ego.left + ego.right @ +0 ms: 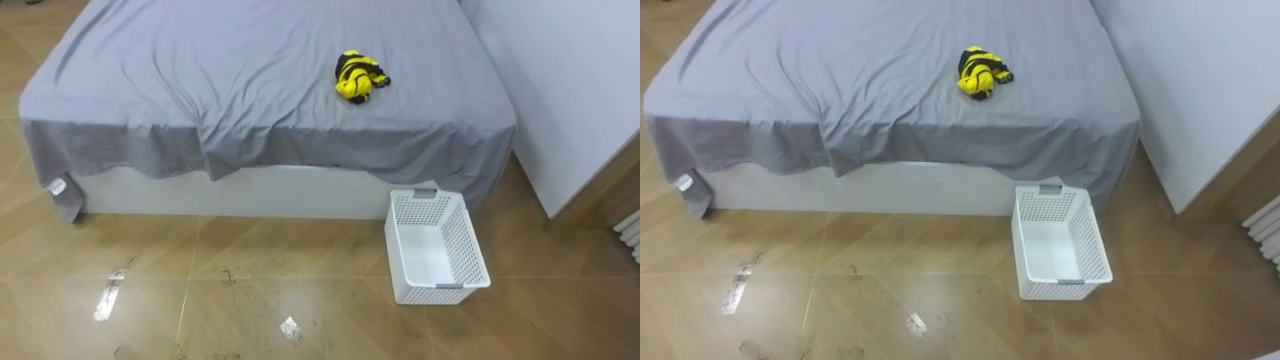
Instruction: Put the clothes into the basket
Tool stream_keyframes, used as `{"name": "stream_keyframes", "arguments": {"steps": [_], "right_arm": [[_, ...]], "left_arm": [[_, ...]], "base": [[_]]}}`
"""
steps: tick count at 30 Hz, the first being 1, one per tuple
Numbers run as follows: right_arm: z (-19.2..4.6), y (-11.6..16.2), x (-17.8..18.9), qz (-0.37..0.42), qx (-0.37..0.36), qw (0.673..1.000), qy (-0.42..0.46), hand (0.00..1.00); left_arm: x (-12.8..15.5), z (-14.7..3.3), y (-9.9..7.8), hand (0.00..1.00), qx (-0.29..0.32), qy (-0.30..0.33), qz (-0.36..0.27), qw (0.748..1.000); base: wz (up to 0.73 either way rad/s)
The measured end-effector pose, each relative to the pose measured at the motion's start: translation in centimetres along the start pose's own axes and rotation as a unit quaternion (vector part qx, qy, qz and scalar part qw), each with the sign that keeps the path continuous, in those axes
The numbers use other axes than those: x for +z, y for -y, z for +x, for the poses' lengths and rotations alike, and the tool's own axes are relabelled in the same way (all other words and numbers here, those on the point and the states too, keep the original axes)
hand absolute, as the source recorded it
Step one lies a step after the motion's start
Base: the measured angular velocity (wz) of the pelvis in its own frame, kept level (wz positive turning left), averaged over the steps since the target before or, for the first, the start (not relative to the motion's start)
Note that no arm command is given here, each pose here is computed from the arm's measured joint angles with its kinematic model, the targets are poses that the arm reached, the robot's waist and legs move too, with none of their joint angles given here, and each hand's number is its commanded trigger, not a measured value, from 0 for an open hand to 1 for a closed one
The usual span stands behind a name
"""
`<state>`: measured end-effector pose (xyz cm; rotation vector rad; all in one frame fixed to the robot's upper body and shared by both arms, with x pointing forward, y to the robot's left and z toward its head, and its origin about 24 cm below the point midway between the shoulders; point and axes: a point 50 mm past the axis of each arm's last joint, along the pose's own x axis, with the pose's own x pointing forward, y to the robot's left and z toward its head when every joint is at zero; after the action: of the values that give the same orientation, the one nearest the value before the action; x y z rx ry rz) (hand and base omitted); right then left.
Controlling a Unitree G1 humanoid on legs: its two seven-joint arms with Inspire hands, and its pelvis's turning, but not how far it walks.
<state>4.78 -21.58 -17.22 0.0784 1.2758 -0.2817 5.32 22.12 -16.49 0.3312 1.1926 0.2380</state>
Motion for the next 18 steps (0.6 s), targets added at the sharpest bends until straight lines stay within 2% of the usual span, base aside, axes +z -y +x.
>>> {"name": "stream_keyframes", "arguments": {"steps": [5,11,15,18], "right_arm": [[0.1,-0.2,0.3,0.002,0.012,1.0,-0.001,0.0],[0.0,-0.3,0.2,0.007,0.025,1.0,0.003,0.0],[-0.1,0.3,-0.3,0.022,0.014,1.0,-0.001,0.0],[-0.1,0.6,-0.2,0.018,0.012,1.0,-0.004,0.0]], "left_arm": [[-0.2,0.0,-0.4,0.0,0.007,-0.003,-0.01,1.0],[0.4,0.1,-1.0,0.0,0.019,0.006,-0.071,0.997],[1.4,0.1,-0.9,0.0,0.02,0.034,-0.107,0.993],[0.9,-0.1,-0.6,0.0,0.024,0.028,-0.129,0.991]], "base": [[-0.04],[-0.04],[0.05],[-0.4]]}}
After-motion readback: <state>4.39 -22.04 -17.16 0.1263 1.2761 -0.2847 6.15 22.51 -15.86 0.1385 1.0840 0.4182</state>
